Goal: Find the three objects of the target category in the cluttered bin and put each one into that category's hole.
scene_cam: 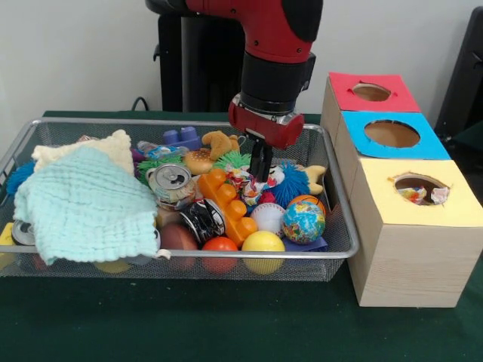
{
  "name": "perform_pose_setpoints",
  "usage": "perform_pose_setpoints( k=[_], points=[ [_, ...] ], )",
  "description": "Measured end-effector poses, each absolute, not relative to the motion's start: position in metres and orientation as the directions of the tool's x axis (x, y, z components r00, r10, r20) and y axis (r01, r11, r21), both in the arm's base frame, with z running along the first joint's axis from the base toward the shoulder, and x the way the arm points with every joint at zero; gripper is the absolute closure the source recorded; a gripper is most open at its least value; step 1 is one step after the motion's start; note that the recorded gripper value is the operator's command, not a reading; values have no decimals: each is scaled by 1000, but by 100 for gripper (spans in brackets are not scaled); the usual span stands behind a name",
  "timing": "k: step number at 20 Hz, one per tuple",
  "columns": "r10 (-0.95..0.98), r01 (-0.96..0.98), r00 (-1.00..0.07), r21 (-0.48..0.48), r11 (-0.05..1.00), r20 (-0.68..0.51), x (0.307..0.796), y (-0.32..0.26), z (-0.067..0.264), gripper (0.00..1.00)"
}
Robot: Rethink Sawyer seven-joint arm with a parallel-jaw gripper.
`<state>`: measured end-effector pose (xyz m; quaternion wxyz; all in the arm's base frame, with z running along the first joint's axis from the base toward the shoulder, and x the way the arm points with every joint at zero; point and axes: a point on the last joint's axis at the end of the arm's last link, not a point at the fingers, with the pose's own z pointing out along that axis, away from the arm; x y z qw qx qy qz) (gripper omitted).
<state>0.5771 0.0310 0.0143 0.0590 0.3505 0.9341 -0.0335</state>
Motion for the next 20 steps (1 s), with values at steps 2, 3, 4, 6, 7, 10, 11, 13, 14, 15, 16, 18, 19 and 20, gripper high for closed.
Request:
perform_pose_setpoints(
  k=[2, 3, 4, 6, 7, 10, 11, 13, 14, 15, 16, 18, 19, 20],
  points=[
    [652, 659, -747, -20, 751, -135, 579, 31, 20, 100],
    [652, 660, -746, -20, 751, -134, 580, 31, 24, 100],
    [653, 660, -746, -20, 751, -133, 582, 31, 29, 100],
    [657, 664, -743, -21, 747, -126, 585, 31, 41, 100],
    [659, 666, -742, -21, 746, -122, 586, 31, 46, 100],
    [674, 679, -732, -23, 734, -99, 592, 31, 74, 100],
    [678, 683, -729, -23, 730, -93, 593, 32, 81, 100],
    [686, 689, -723, -21, 724, -85, 596, 32, 92, 100],
    [690, 693, -719, -18, 721, -84, 597, 32, 98, 100],
    [693, 697, -716, -14, 717, -84, 599, 32, 104, 100],
    [701, 704, -707, 1, 710, -91, 604, 32, 115, 100],
    [706, 709, -701, 11, 705, -98, 607, 32, 121, 100],
    [709, 711, -698, 16, 703, -101, 609, 32, 123, 100],
    [713, 715, -694, 24, 699, -105, 612, 33, 127, 100]
  ],
)
